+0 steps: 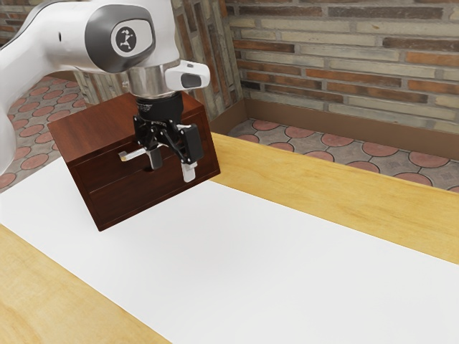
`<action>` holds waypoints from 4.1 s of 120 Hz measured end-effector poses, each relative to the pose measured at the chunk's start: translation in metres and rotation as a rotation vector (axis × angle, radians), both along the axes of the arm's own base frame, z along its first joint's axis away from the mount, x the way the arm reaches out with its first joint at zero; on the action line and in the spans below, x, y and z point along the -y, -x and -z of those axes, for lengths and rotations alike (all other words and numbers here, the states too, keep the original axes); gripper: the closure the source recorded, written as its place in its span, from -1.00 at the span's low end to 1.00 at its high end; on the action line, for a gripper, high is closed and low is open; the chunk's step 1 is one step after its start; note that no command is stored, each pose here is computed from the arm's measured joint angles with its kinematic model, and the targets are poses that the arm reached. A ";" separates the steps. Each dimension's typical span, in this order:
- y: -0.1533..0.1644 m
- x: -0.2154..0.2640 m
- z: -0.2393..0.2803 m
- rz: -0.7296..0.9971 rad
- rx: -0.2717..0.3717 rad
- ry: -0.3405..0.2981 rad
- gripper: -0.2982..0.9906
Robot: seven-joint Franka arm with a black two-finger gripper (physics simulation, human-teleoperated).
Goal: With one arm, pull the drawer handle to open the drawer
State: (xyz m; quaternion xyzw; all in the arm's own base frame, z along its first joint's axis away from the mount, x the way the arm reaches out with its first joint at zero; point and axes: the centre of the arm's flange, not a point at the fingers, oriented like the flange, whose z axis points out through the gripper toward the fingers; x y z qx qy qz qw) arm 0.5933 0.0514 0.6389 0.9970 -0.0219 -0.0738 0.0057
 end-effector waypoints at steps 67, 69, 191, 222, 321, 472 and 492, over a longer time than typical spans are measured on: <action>0.040 -0.014 -0.098 -0.004 0.242 -0.055 -0.54; 0.038 -0.014 -0.099 0.005 0.255 -0.056 -0.54; -0.065 -0.093 0.017 0.266 0.313 -0.169 -0.54; -0.063 -0.104 0.035 0.258 0.234 -0.186 -0.54; -0.061 -0.134 0.057 0.170 0.142 -0.293 -0.54; -0.070 -0.161 0.091 0.053 0.122 -0.287 -0.53; -0.072 -0.155 0.089 0.063 0.129 -0.291 -0.34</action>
